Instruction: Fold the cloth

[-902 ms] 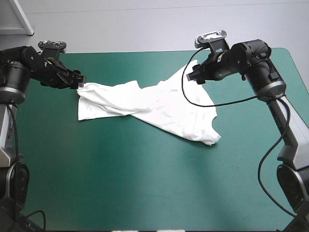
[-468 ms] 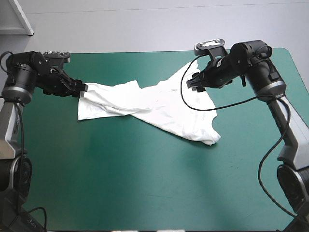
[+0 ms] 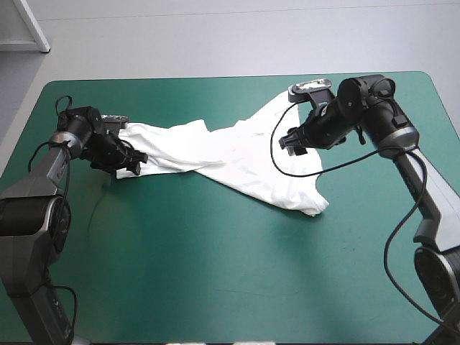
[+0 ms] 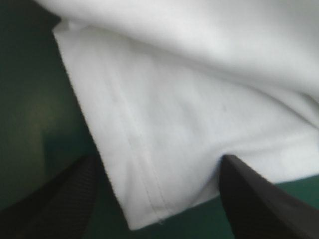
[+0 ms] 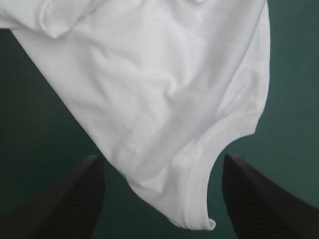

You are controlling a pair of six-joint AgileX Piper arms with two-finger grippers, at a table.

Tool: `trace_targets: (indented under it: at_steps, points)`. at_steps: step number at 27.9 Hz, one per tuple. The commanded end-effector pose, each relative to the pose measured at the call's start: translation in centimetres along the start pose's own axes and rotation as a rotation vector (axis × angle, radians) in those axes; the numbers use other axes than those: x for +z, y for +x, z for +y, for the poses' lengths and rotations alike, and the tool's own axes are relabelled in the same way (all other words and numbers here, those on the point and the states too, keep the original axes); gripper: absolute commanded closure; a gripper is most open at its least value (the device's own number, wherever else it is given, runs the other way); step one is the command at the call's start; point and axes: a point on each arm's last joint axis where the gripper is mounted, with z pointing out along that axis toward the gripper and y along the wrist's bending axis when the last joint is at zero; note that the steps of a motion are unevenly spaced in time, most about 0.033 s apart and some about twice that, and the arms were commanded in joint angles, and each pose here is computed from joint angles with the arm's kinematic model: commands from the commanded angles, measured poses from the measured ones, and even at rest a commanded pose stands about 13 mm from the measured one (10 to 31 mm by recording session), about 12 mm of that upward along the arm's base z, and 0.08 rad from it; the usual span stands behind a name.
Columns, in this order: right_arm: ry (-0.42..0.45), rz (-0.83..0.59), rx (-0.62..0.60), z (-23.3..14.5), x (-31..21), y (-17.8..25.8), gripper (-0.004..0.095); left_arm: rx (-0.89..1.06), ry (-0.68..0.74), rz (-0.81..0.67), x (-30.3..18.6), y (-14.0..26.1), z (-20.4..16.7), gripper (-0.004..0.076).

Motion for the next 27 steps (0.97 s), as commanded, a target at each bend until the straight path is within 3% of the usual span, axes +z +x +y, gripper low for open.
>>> trace_targets:
  at_steps: [1,4,11,23,25,27]
  points:
    - [-0.010,-0.024,-0.004,0.2,-0.8,0.9,0.0287,-0.021,0.024,-0.059,-0.8,-0.7,-0.3,0.0246]
    - [-0.011,0.040,0.005,0.0,0.7,2.0,0.0287,-0.039,0.052,-0.044,0.2,-0.8,-0.5,0.0318]
    - [-0.022,0.149,0.028,-0.3,3.2,4.1,0.0287,0.000,0.046,-0.038,0.6,-0.8,-0.4,0.0708]
    - [-0.014,0.225,0.062,-0.9,6.5,6.9,0.0288,0.045,0.040,-0.070,-0.4,-1.3,-0.5,0.0703]
    - [-0.006,0.215,0.072,-1.2,8.0,7.5,0.0326,0.045,0.041,-0.068,-0.4,-1.3,-0.5,0.0703]
    - [-0.005,0.244,0.081,-1.3,9.1,8.1,0.0426,0.049,0.039,-0.068,-0.4,-1.3,-0.5,0.0703]
